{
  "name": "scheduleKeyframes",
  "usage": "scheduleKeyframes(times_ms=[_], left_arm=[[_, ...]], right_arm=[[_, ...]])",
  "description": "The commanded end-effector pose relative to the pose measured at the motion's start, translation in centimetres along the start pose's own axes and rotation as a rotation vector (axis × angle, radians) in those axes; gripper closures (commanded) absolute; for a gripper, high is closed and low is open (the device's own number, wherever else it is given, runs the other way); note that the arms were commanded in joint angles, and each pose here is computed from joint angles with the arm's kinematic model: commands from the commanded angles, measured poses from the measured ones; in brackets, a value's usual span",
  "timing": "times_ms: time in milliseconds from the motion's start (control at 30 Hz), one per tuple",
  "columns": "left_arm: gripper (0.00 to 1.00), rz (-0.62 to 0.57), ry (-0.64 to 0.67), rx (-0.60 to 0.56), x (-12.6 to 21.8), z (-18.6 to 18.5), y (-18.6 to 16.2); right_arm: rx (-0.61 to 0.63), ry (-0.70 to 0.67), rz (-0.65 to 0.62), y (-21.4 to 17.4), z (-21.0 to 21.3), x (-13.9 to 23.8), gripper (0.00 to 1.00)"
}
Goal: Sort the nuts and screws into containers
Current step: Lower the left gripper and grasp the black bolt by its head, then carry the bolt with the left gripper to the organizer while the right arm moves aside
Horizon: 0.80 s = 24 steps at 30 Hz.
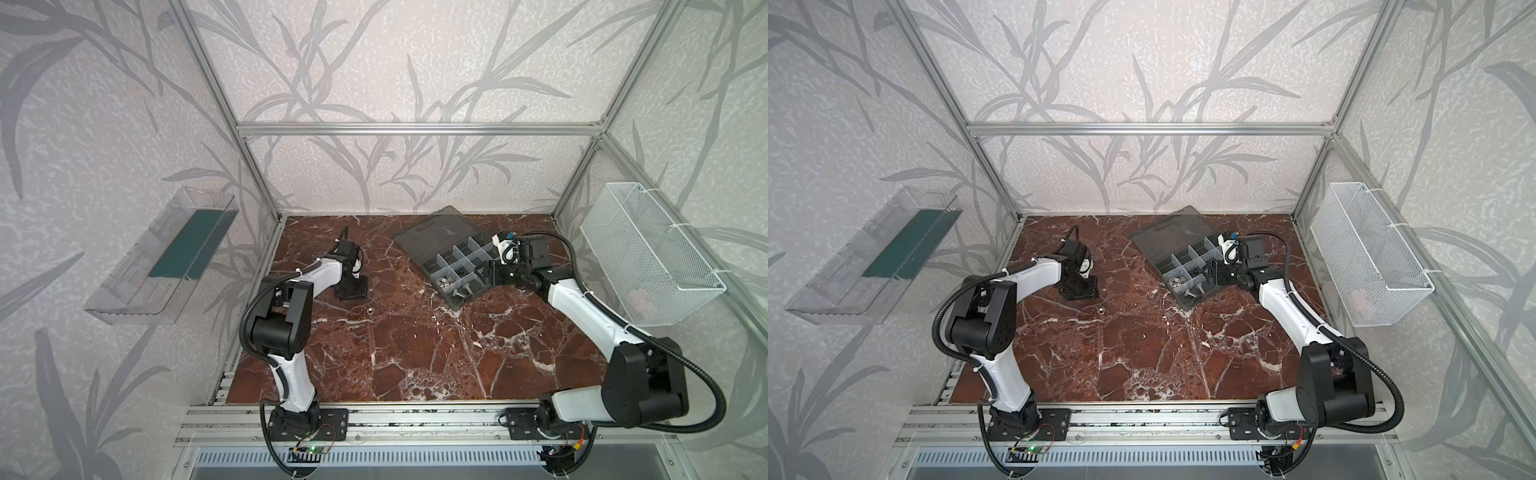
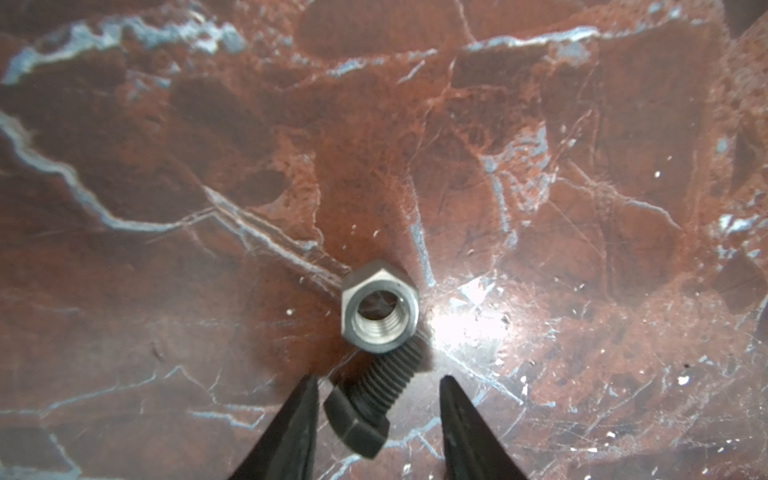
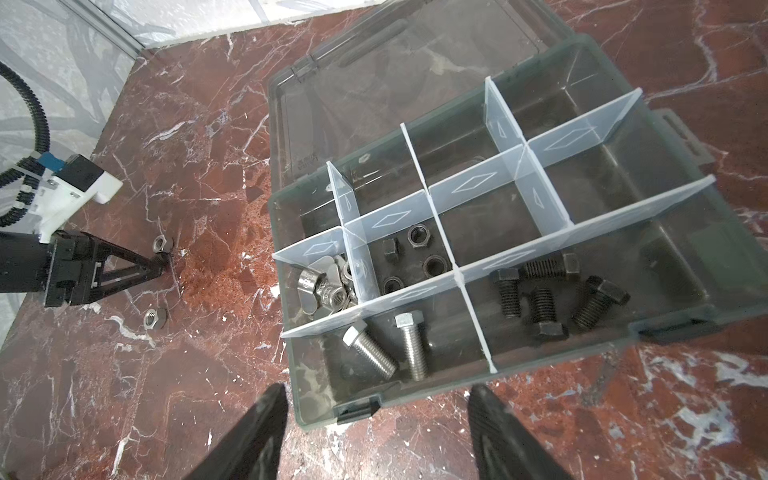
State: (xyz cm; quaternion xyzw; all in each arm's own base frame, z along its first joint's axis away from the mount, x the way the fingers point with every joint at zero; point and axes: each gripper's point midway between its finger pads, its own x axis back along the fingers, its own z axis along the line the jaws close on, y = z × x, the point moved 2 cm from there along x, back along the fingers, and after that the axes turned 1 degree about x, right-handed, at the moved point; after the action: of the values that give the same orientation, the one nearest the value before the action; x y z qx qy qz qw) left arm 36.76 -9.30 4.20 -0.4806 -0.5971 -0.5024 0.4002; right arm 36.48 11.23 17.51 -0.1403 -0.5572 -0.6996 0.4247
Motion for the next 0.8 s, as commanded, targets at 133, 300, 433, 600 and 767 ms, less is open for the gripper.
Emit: scheduleKeyframes(times_ms=[133, 300, 433, 600, 767], left_arm=[[0.67, 0.014, -0.001, -0.029, -0.16, -0.38, 0.19], [0.77, 0.01, 0.005, -0.027, -0.33, -0.27, 0.3], [0.87, 0.01, 0.005, -0.028, -0.32, -0.33, 0.29], [0.95, 0.009, 0.0, -0.03, -0.31, -0.5, 0.21], [1.0, 0.008, -0.018, -0.045, -0.16, -1.1, 0.16]], right_arm=[[0.007, -0.009, 0.005, -0.4, -0.13, -0.22, 0.3], [0.009, -0.012, 0.004, -0.44, -0.17, -0.2, 0.3], [0.011, -0.011, 0.003, -0.39, -0.16, -0.19, 0.3], [0.011, -0.01, 0.003, -0.3, -0.14, -0.2, 0.3], [0.015, -0.012, 0.0, -0.23, -0.12, -0.03, 0.3]])
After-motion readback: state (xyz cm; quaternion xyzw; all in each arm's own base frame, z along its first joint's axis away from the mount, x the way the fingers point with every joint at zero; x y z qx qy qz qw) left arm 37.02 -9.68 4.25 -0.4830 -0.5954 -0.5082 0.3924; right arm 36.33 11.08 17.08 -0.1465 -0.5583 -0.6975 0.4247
